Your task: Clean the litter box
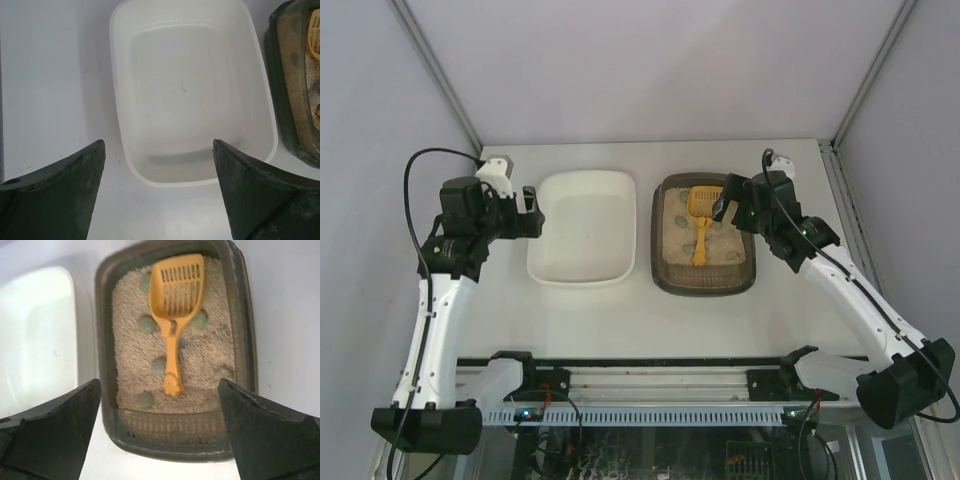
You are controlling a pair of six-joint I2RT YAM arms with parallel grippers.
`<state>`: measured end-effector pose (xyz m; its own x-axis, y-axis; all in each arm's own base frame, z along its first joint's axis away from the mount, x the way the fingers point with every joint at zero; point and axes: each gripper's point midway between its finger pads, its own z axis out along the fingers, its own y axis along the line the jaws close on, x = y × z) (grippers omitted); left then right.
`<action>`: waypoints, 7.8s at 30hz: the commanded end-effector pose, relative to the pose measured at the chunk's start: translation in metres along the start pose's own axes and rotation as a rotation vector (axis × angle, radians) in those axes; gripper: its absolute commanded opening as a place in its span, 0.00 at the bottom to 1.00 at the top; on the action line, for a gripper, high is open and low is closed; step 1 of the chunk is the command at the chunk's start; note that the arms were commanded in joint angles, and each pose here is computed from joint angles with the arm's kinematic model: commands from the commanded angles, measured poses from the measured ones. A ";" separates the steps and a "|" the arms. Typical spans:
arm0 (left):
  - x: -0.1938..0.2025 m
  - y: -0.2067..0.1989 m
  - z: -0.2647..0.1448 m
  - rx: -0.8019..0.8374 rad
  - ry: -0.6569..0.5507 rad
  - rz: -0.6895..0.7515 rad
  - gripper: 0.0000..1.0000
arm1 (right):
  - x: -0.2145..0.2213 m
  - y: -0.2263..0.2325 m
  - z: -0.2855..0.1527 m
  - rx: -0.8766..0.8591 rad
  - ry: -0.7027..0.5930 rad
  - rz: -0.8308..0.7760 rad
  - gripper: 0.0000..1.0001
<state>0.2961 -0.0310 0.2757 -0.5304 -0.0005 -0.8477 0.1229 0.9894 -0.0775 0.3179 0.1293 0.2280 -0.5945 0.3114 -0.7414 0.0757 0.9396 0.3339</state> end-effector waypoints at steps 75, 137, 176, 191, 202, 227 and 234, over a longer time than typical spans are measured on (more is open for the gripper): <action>-0.048 0.003 0.007 -0.131 -0.144 0.006 0.99 | 0.037 0.025 0.131 0.040 0.186 -0.173 0.00; -0.031 -0.356 0.101 1.381 0.381 -0.236 0.47 | 0.049 0.063 -0.022 -0.340 0.251 -0.216 0.00; -0.078 -0.348 0.082 1.363 0.116 -0.295 0.00 | 0.056 0.069 -0.047 -0.776 0.242 0.217 0.48; -0.080 -0.332 0.069 1.272 0.134 -0.308 1.00 | 0.060 0.041 -0.044 -0.518 0.229 0.227 0.00; -0.082 -0.212 0.111 0.330 -0.015 -0.426 1.00 | 0.103 0.012 -0.008 -0.315 0.562 0.131 0.00; -0.013 -0.212 0.110 0.264 0.043 -0.667 0.99 | 0.127 0.014 0.075 -0.011 0.758 -0.102 0.00; -0.025 -0.175 0.109 0.253 0.043 -0.702 0.98 | 0.129 0.029 0.086 -0.078 0.745 -0.076 0.00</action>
<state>0.3733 -0.2442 0.2361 -0.6244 -0.5940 -0.5072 -0.0999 0.7047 -0.7024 0.2978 0.1968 0.0866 -0.9893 0.0492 -0.1374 0.0035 0.9492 0.3146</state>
